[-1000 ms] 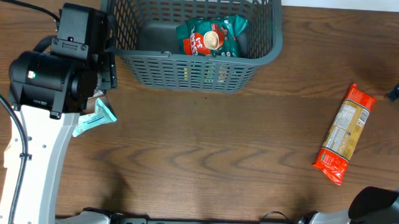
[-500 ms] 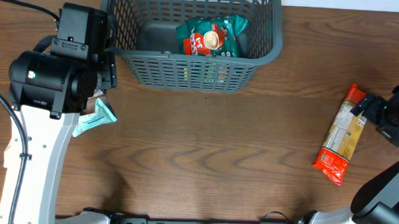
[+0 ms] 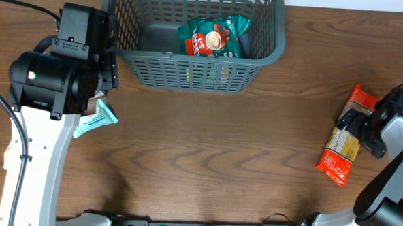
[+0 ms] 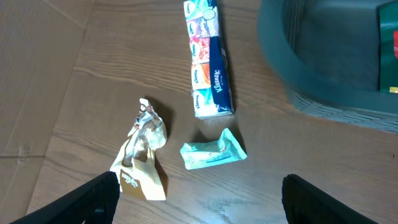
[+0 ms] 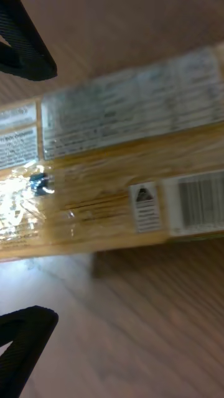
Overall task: Pack container
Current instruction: 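Grasp the spaghetti pack with the right gripper and lift it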
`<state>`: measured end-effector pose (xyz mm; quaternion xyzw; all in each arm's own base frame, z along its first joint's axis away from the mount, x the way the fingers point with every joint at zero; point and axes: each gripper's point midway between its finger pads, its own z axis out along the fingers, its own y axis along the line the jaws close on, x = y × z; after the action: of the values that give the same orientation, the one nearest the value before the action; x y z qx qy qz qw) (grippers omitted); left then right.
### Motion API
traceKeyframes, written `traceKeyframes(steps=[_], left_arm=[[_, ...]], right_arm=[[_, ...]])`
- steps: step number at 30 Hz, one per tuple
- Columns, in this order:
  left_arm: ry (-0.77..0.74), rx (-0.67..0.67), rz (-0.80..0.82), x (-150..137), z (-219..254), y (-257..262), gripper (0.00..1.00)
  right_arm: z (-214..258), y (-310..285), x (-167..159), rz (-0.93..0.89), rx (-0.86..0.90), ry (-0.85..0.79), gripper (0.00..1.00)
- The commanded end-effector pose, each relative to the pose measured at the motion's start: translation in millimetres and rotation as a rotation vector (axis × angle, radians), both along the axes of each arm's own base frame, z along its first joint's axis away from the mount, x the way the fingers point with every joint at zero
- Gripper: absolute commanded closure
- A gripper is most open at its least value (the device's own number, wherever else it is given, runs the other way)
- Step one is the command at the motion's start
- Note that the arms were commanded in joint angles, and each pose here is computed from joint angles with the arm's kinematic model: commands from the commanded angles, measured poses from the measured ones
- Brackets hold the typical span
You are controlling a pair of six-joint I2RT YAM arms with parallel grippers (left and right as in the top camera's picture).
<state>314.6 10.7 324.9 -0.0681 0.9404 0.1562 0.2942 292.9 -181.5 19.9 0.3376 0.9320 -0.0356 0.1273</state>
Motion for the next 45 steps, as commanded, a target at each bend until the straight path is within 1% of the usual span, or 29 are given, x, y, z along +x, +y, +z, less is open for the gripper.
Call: traceKeyframes(steps=[1,10,17,18,19,21,25,26,28,30,31,32,34,37,40,45], left_arm=[[-0.012,-0.007,0.020,-1,2,2,0.16],[-0.011,-0.007,0.021,-1,2,3,0.16],[-0.012,-0.007,0.020,-1,2,2,0.16],[-0.012,-0.007,0.020,-1,2,2,0.16],[-0.011,-0.007,0.021,-1,2,3,0.16],[-0.011,-0.007,0.020,-1,2,3,0.16],[-0.011,-0.007,0.020,-1,2,3,0.16],[-0.011,-0.007,0.020,-1,2,3,0.16],[-0.011,-0.007,0.020,-2,2,3,0.16],[-0.011,-0.007,0.020,-1,2,3,0.16],[-0.011,-0.007,0.020,-1,2,2,0.16],[-0.011,-0.007,0.020,-1,2,3,0.16],[-0.011,-0.007,0.020,-1,2,3,0.16],[-0.011,-0.007,0.020,-1,2,3,0.16],[-0.011,-0.007,0.020,-1,2,2,0.16],[-0.011,-0.007,0.020,-1,2,3,0.16]], right_arm=[[-9,10,3,0.037,0.019,-0.008,0.01],[-20,11,1,0.030,0.010,-0.034,0.01],[-33,20,-3,0.028,0.037,-0.057,0.01],[-33,21,-3,0.028,0.038,-0.057,0.02],[-33,21,-3,0.028,0.038,-0.057,0.06],[-33,21,-3,0.029,0.039,-0.058,0.18],[-32,26,2,0.041,0.069,-0.085,0.50],[-32,26,3,0.042,0.071,-0.089,0.57],[-31,27,4,0.044,0.076,-0.092,0.75],[-31,29,5,0.046,0.088,-0.100,0.90],[-30,29,7,0.034,0.094,-0.105,0.96],[-28,30,8,0.027,0.101,-0.111,0.99],[-20,32,15,0.031,0.114,-0.130,0.99],[4,33,30,0.065,0.100,-0.156,0.99],[47,40,56,0.167,0.058,-0.190,0.99],[140,63,97,0.319,-0.042,-0.241,0.99]])
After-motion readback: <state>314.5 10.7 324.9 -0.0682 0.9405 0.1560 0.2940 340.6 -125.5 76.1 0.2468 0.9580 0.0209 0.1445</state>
